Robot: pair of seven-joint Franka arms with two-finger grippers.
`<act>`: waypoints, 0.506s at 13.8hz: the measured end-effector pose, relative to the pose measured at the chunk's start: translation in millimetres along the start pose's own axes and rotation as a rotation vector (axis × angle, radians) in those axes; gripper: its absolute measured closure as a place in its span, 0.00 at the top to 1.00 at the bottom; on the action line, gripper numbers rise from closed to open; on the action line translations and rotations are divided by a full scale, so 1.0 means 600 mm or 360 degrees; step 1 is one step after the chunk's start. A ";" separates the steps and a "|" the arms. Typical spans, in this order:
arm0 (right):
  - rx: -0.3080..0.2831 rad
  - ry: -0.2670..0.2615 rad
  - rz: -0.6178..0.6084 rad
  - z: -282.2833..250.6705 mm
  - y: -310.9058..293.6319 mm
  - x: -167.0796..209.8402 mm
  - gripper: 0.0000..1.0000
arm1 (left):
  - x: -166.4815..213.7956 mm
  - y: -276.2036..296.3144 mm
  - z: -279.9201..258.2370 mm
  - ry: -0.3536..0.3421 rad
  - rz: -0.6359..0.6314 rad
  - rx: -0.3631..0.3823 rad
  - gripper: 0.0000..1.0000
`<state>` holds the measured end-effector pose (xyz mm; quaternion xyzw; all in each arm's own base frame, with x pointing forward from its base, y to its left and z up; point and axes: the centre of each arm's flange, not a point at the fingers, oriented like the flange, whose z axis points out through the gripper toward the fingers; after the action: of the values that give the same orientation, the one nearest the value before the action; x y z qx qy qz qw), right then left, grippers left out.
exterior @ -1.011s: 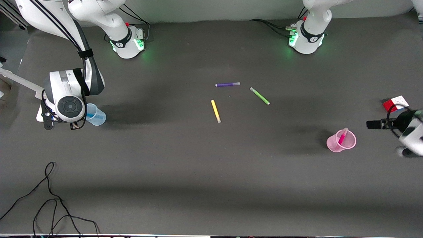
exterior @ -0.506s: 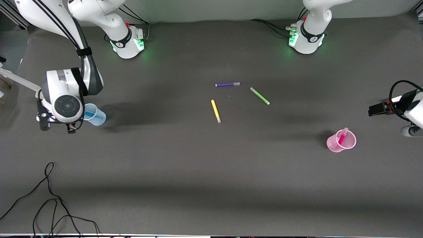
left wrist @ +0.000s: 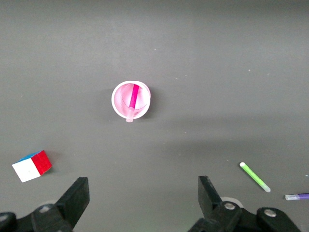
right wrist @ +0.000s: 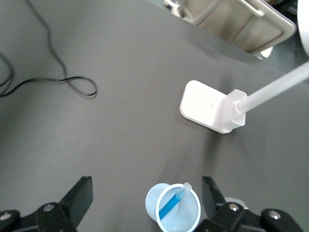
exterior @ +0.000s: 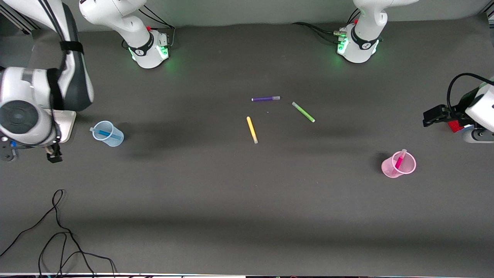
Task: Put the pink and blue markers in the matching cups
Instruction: 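Open and raise the right gripper while the left gripper withdraws from the pink cup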
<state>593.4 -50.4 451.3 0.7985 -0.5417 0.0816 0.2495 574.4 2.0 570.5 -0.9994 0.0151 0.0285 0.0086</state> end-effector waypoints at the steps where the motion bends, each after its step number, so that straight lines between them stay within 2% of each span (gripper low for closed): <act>1: 0.0027 -0.0043 -0.0061 -0.019 0.005 0.016 1.00 | -0.002 0.002 -0.004 0.0007 0.0001 -0.0005 1.00; 4: 0.0166 -0.0182 -0.0227 -0.060 0.025 0.070 1.00 | -0.007 0.002 -0.012 0.0021 -0.0006 -0.0028 1.00; 7: 0.0267 -0.0273 -0.0370 -0.075 0.023 0.070 1.00 | -0.012 0.009 -0.022 0.0037 -0.0048 -0.0048 1.00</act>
<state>604.1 -67.0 511.1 0.8779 -0.4562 0.0288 0.1425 567.8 -3.5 584.0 -0.9998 -0.0005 0.0169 -0.0062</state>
